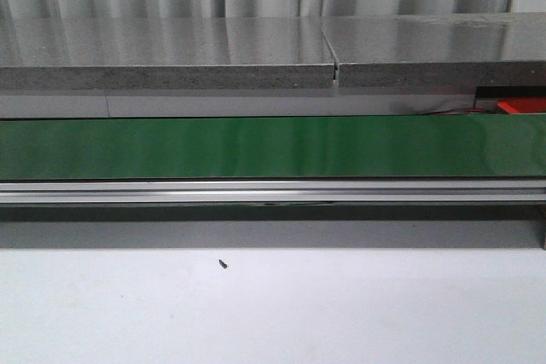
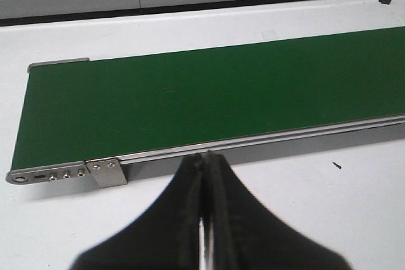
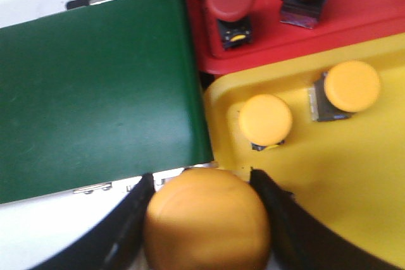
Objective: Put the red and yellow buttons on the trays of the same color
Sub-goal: 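Carry the yellow button into the yellow tray and open the right gripper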
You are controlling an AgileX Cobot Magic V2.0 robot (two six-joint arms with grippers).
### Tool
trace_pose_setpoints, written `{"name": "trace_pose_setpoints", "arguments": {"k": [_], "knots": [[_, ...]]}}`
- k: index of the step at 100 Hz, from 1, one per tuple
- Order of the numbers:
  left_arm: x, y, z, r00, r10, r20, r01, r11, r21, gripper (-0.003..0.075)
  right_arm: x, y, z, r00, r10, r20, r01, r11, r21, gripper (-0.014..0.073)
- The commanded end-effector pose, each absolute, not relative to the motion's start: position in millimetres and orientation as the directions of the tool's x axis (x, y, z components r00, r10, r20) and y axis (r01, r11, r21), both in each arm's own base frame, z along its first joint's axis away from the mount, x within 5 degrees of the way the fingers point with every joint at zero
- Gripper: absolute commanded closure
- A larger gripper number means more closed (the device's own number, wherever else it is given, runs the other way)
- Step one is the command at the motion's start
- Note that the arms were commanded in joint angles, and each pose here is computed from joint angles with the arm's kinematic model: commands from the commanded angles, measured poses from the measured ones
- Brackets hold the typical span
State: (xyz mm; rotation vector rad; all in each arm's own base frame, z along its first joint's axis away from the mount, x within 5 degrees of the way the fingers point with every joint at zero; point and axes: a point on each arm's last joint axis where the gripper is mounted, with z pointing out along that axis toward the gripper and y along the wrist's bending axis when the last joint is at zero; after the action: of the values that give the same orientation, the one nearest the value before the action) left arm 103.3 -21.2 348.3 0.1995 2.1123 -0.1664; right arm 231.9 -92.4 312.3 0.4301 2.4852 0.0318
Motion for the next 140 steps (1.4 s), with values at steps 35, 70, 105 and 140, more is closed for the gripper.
{"name": "trace_pose_setpoints", "arguments": {"k": [35,70,105,140], "knots": [[105,-22,362,-0.437,0.056,-0.897,0.213,0.976,-0.043,0.0739,217,-138,319,-0.586,0.543,-0.602,0.609,0.785,0.115,0.0457],[105,-22,362,-0.437,0.056,-0.897,0.213,0.976,-0.043,0.0739,228,-166,282,-0.577,0.65,-0.494,0.693,0.71,0.125,0.0457],[105,-22,362,-0.437,0.056,-0.897,0.213,0.976,-0.043,0.0738,240,-175,245,-0.595,0.682,-0.424,0.71,0.694,0.121,0.0457],[105,-22,362,-0.437,0.056,-0.897,0.213,0.976,-0.043,0.0738,238,-173,215,-0.577,0.702,-0.417,0.723,0.677,0.139,0.0433]]}}
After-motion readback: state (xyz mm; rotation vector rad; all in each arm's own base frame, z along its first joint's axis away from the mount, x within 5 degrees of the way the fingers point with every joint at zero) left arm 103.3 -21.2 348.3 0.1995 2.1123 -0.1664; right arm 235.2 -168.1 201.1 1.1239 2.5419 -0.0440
